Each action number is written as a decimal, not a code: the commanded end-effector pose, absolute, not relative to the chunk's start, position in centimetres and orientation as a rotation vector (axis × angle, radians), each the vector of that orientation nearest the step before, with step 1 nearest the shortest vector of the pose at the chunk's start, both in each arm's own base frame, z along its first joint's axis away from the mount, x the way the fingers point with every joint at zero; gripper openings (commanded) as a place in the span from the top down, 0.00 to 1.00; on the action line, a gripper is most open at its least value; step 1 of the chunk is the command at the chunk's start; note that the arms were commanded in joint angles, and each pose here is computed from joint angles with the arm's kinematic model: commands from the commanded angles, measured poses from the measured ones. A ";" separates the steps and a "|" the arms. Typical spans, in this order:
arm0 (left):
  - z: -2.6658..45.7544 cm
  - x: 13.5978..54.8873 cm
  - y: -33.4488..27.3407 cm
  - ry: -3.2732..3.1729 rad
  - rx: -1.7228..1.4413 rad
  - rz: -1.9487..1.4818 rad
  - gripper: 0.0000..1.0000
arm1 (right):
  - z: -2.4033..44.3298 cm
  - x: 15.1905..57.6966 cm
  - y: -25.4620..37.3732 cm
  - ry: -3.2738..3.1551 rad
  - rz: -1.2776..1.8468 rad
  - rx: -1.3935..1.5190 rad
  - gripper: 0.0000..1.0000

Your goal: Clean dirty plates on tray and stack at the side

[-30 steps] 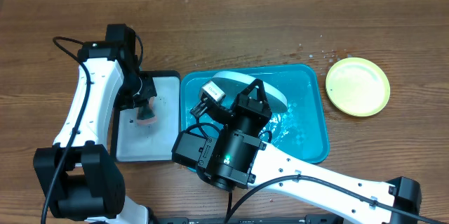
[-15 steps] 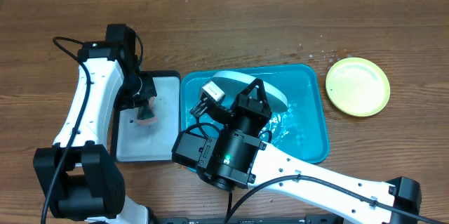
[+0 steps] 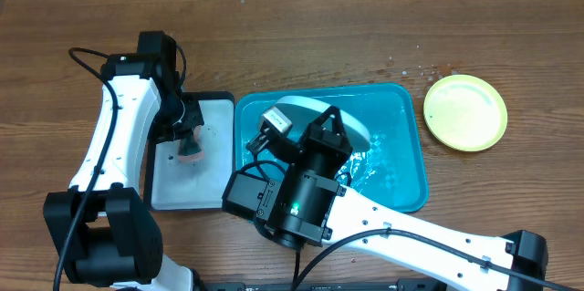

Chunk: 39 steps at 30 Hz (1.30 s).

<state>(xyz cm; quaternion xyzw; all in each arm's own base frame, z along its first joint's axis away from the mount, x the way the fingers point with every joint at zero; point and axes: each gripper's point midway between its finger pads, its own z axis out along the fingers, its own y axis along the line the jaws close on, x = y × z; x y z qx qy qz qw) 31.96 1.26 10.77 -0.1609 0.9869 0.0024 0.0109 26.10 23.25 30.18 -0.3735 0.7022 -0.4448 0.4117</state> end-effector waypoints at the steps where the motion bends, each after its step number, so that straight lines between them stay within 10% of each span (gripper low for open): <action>1: 10.6 32.0 1.2 3.084 -0.505 -0.010 0.96 | 30.6 25.3 23.4 1.835 -0.993 -0.903 0.96; 15: 10.6 32.0 0.9 3.086 -0.504 -0.039 0.96 | 15.2 29.8 22.2 2.791 0.020 -0.252 0.96; 26: 10.6 31.8 0.9 3.093 -0.505 -0.037 0.96 | 14.3 37.2 3.6 2.800 0.202 0.695 0.96; 39: 10.6 32.0 0.9 3.086 -0.504 -0.038 0.96 | 9.5 30.4 -15.6 2.585 0.117 1.523 0.96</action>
